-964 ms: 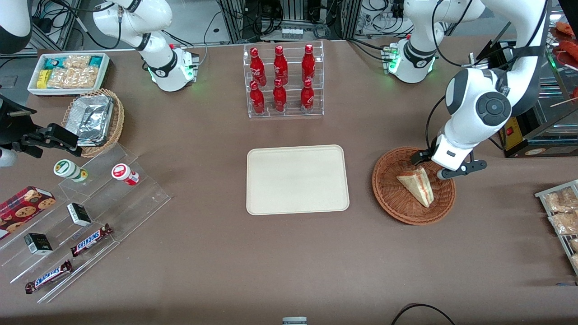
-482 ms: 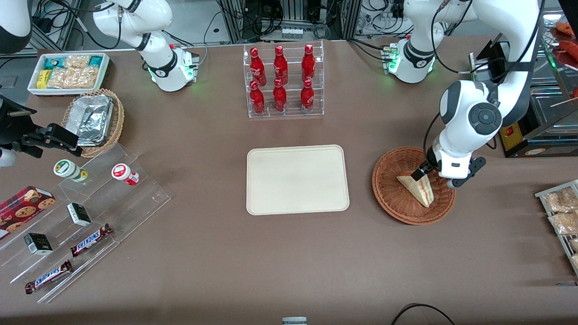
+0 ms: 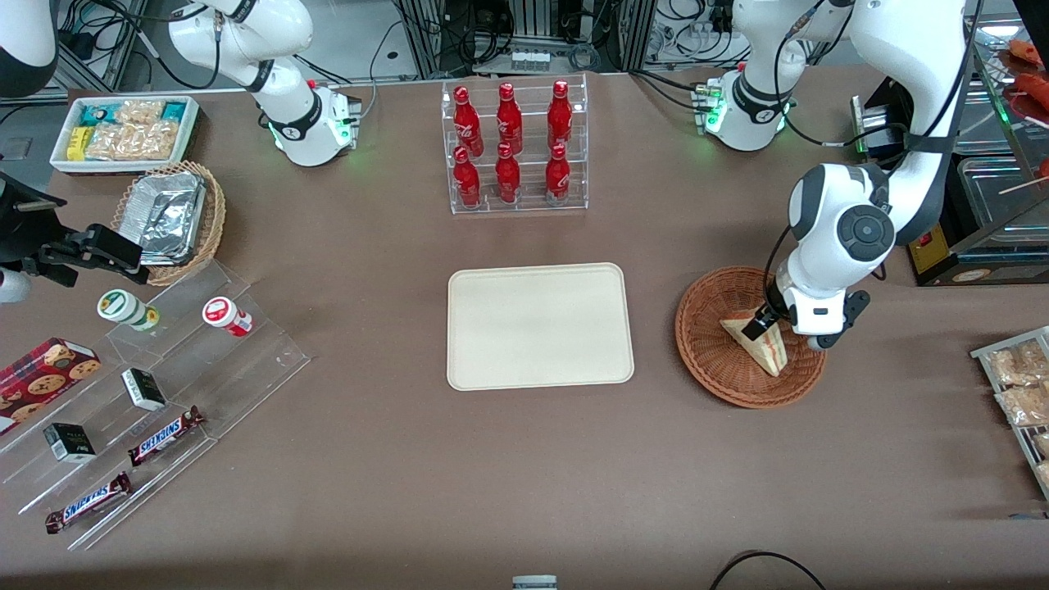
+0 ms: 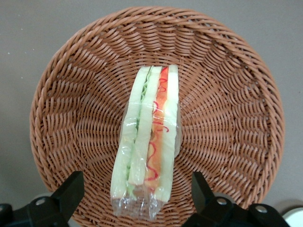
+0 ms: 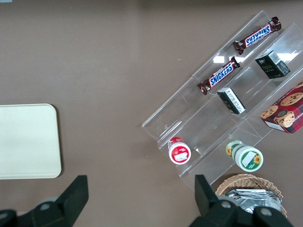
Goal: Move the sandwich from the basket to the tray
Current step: 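Lower the open left gripper and close it on the wrapped sandwich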
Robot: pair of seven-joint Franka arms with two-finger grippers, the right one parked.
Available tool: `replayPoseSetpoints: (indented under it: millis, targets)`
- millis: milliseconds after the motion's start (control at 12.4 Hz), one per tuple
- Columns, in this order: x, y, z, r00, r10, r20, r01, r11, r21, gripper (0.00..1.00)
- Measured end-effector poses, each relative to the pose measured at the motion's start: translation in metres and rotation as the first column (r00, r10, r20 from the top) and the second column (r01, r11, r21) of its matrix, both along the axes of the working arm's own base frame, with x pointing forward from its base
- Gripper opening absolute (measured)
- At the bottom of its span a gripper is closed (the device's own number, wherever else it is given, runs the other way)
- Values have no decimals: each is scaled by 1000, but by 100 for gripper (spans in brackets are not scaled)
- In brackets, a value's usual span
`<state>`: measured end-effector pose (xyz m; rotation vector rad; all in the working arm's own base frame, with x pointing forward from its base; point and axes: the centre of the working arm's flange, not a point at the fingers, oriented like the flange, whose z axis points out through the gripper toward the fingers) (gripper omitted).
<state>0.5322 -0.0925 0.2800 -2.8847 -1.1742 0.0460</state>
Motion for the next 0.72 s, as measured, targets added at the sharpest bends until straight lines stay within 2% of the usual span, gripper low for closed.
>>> replayPoseSetpoints:
  millis: [321,482,643,723]
  targets:
    - [2,0,-24,1000,5,-2,-5,1000,-3,100]
    - [2,0,-29,1000,9,-9,-9,1000,-2,96]
    - [2,0,-29,1000,13,-9,-13,1000,-2,73]
    - [3,0,-28,1000,13,-6,-13,1000,-2,57]
